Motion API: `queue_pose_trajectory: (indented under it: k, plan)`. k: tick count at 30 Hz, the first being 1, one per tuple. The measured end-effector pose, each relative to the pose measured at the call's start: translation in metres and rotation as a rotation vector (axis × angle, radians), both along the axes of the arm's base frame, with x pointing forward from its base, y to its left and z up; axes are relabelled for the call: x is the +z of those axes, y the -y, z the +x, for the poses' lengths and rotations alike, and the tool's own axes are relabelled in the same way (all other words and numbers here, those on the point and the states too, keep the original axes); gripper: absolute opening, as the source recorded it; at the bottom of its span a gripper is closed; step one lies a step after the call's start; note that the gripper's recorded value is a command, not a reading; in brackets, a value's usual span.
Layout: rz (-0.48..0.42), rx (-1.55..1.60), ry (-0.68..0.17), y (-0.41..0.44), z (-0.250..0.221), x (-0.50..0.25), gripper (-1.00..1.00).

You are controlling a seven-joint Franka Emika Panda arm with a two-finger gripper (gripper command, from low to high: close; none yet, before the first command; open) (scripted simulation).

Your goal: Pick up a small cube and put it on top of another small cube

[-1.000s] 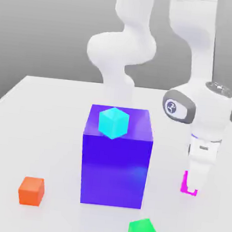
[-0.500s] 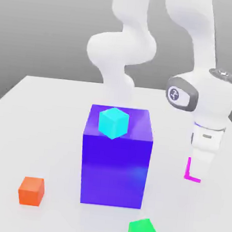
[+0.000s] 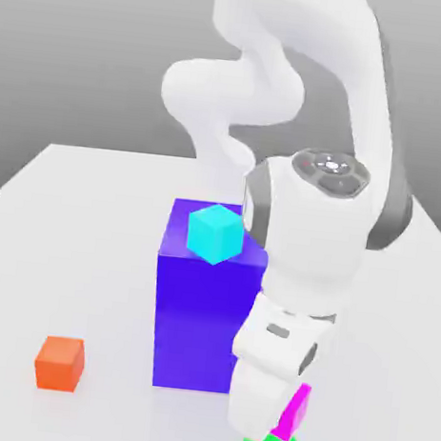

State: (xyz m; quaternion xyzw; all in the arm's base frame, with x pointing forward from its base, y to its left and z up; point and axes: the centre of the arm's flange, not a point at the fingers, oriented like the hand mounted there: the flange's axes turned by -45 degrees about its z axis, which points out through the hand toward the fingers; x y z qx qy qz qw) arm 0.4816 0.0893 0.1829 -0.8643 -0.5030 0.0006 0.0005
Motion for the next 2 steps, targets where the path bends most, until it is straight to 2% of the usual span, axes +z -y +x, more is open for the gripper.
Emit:
queue_pose_trajectory:
  k: [2]
  plan:
    - [0.000, 0.000, 0.000, 0.0000, 0.0000, 0.0000, 1.00]
